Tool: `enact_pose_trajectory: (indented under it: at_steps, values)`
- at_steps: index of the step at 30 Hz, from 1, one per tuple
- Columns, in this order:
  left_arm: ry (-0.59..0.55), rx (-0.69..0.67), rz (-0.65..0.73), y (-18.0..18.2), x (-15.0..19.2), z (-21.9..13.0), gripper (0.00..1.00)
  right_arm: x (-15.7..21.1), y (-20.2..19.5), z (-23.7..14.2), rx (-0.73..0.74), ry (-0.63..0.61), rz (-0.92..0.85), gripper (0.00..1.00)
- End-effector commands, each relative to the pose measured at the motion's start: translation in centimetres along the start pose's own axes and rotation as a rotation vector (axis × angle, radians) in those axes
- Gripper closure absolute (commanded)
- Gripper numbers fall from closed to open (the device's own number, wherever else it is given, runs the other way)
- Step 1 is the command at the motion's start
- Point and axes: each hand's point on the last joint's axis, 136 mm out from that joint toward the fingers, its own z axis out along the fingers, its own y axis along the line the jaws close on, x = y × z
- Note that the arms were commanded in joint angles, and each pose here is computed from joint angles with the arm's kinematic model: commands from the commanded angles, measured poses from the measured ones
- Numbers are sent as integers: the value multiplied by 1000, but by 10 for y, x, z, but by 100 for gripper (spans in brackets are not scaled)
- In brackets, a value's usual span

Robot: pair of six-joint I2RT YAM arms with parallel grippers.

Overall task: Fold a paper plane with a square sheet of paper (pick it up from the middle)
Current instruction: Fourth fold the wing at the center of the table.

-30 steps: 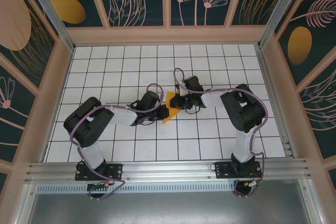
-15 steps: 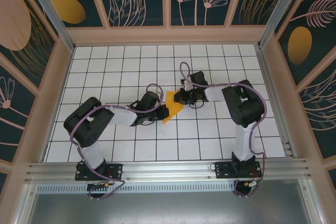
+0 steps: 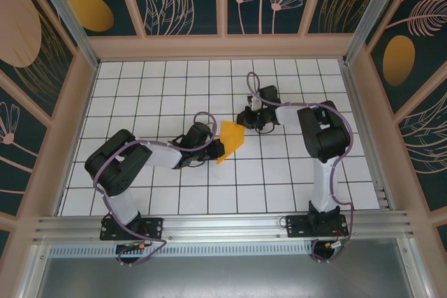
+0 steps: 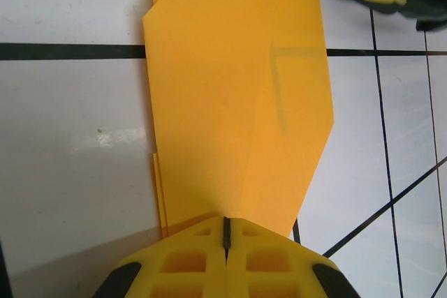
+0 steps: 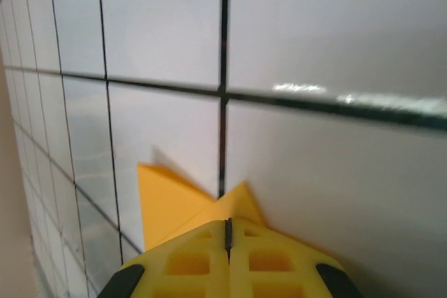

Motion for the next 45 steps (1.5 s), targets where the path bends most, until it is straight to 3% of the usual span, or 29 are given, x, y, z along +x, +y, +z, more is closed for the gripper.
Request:
enact_pose_trajectory:
  at_steps: [1,4,9,13,20,27,35,42,45]
  values:
    - [215,-313,-94,90,71,-10,100,-59,-79,-23,283,-218,40,96]
    - [213,-311,-88,89,70,-9,100,-70,-69,-32,273,-251,28,96]
    - [185,-285,-61,81,60,-7,100,-68,-16,-57,167,-314,-58,96]
    - [155,-255,-33,72,51,-5,100,-31,25,-62,46,-274,-110,95]
    - [142,-234,-21,67,46,-2,100,45,52,-20,-57,-75,-103,95]
    - [135,-225,-23,65,45,-3,100,71,46,8,-64,19,-72,96]
    - [116,-188,29,47,30,-5,100,91,1,22,92,98,-27,96]
    - [5,40,153,-24,-22,-22,85,99,-21,24,170,125,-6,96]
    - [-2,126,181,-38,-31,-24,84,99,-24,26,172,129,-2,96]
